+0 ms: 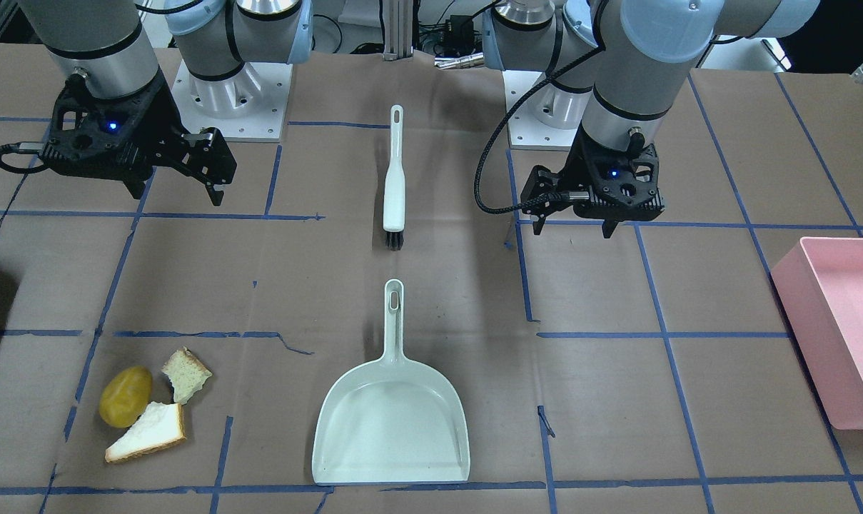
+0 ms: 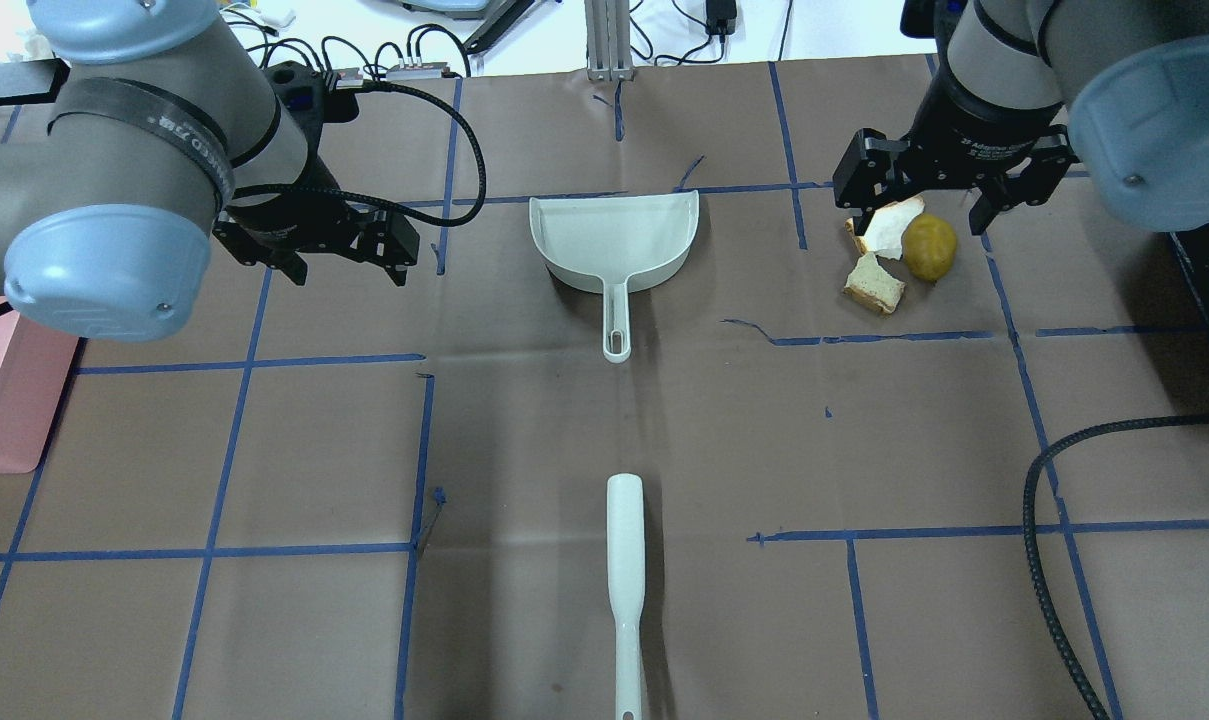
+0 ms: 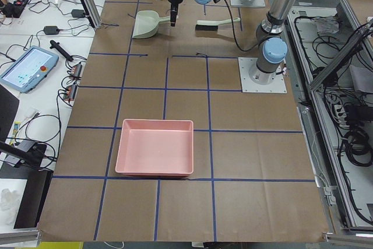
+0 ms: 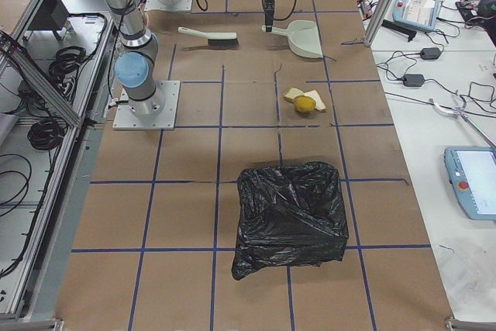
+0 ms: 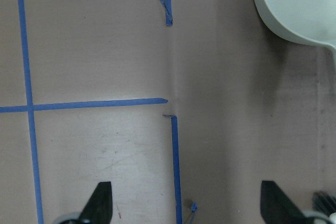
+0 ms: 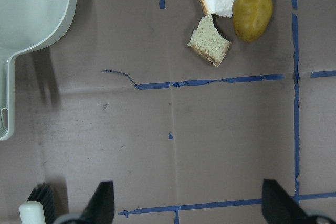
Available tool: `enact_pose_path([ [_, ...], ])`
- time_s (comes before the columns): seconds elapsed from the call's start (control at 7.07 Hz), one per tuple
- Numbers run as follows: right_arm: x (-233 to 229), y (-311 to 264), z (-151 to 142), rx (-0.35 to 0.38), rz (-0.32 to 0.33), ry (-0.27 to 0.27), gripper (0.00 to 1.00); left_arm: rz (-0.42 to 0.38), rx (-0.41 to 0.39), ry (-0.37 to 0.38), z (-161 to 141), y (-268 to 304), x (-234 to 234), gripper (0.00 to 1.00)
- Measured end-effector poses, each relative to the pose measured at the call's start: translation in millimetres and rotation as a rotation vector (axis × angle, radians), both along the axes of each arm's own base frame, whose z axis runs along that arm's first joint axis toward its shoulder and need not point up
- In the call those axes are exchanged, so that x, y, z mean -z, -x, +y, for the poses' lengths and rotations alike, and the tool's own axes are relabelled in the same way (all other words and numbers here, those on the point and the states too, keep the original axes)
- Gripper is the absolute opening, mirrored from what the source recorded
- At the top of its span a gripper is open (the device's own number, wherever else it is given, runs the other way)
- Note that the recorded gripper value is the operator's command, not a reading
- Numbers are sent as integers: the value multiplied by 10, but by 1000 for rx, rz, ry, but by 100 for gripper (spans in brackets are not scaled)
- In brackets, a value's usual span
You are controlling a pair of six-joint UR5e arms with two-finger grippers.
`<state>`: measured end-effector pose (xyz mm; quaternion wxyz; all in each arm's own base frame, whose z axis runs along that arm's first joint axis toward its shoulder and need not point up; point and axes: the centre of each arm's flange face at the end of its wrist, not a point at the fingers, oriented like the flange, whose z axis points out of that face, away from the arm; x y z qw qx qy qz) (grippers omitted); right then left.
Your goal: Sweep and dump trash in nearest bin
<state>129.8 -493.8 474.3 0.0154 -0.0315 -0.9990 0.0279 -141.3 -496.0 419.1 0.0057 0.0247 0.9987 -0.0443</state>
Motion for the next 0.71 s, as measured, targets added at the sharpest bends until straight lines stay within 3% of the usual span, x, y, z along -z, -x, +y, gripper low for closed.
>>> enact_pose_path([
  [0.71, 5, -27, 8, -4, 0, -1, 100, -1, 2, -4, 7, 0, 19, 100],
])
